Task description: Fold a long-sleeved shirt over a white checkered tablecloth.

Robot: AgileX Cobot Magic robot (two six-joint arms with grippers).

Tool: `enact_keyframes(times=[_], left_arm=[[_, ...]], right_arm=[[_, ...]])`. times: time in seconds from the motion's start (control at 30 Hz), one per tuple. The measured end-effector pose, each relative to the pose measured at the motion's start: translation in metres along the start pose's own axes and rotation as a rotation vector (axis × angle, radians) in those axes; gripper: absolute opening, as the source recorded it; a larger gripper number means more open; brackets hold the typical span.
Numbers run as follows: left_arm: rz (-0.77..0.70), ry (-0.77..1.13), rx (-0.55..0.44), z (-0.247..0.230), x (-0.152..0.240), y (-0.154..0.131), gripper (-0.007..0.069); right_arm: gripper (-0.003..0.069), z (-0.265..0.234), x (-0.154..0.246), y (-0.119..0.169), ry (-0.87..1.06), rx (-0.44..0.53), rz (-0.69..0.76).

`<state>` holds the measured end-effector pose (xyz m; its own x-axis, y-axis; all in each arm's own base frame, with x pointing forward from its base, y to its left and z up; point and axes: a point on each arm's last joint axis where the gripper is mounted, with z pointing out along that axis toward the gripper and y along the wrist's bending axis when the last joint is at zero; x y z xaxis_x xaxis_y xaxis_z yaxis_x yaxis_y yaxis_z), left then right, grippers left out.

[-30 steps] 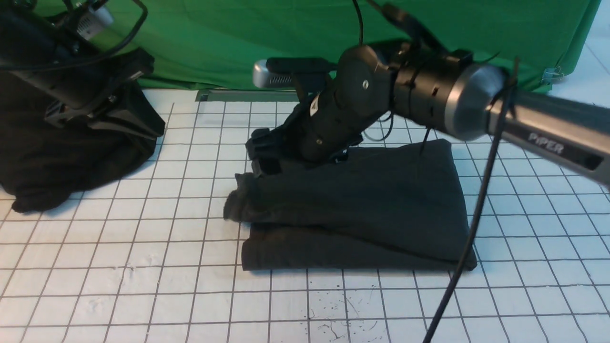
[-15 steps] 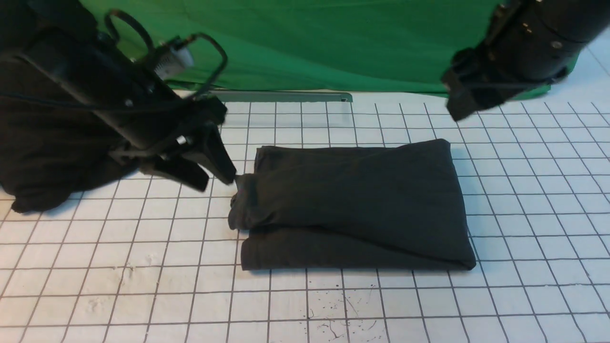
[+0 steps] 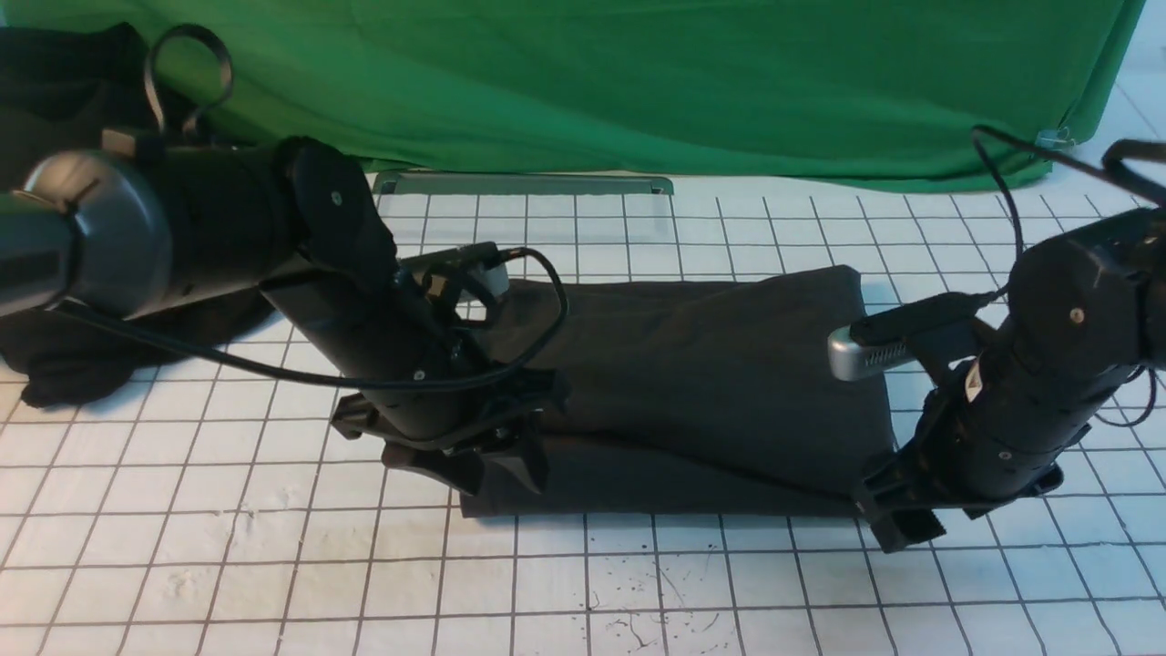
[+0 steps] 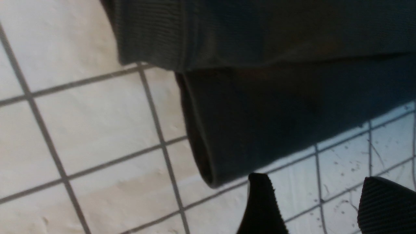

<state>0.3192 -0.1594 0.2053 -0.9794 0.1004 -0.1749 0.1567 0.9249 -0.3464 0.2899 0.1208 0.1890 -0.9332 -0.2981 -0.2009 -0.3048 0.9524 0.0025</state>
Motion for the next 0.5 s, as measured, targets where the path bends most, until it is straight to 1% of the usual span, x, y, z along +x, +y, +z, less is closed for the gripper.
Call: enact_keyframes(times=[0.13, 0.27, 0.3, 0.37, 0.4, 0.43, 0.47, 0.5], left_arm=[[-0.034, 0.029, -0.017, 0.019, -0.002, 0.006, 0.0386], [-0.056, 0.032, -0.017, 0.030, -0.004, 0.009, 0.0379], [-0.062, 0.032, -0.016, 0.033, -0.004, 0.010, 0.0349], [-0.067, 0.027, -0.013, 0.034, -0.005, 0.010, 0.0288], [-0.068, 0.027, -0.012, 0.034, -0.005, 0.010, 0.0270], [-0.073, 0.017, -0.007, 0.034, -0.006, 0.009, 0.0187], [-0.076, 0.014, -0.004, 0.034, -0.006, 0.009, 0.0130], [-0.078, 0.012, -0.001, 0.034, -0.006, 0.009, 0.0090]], right_arm=[[0.0543, 0.023, -0.008, 0.002, -0.028, -0.008, 0.010], [0.0542, 0.033, -0.010, 0.002, -0.029, -0.009, 0.011], [0.0524, 0.036, -0.011, 0.002, -0.033, -0.011, 0.013], [0.0462, 0.036, -0.012, 0.003, -0.045, -0.015, 0.015], [0.0452, 0.036, -0.012, 0.003, -0.044, -0.015, 0.016], [0.0327, 0.036, -0.013, 0.003, -0.058, -0.017, 0.016], [0.0239, 0.036, -0.014, 0.003, -0.061, -0.018, 0.015], [0.0185, 0.036, -0.014, 0.003, -0.062, -0.017, 0.015]])
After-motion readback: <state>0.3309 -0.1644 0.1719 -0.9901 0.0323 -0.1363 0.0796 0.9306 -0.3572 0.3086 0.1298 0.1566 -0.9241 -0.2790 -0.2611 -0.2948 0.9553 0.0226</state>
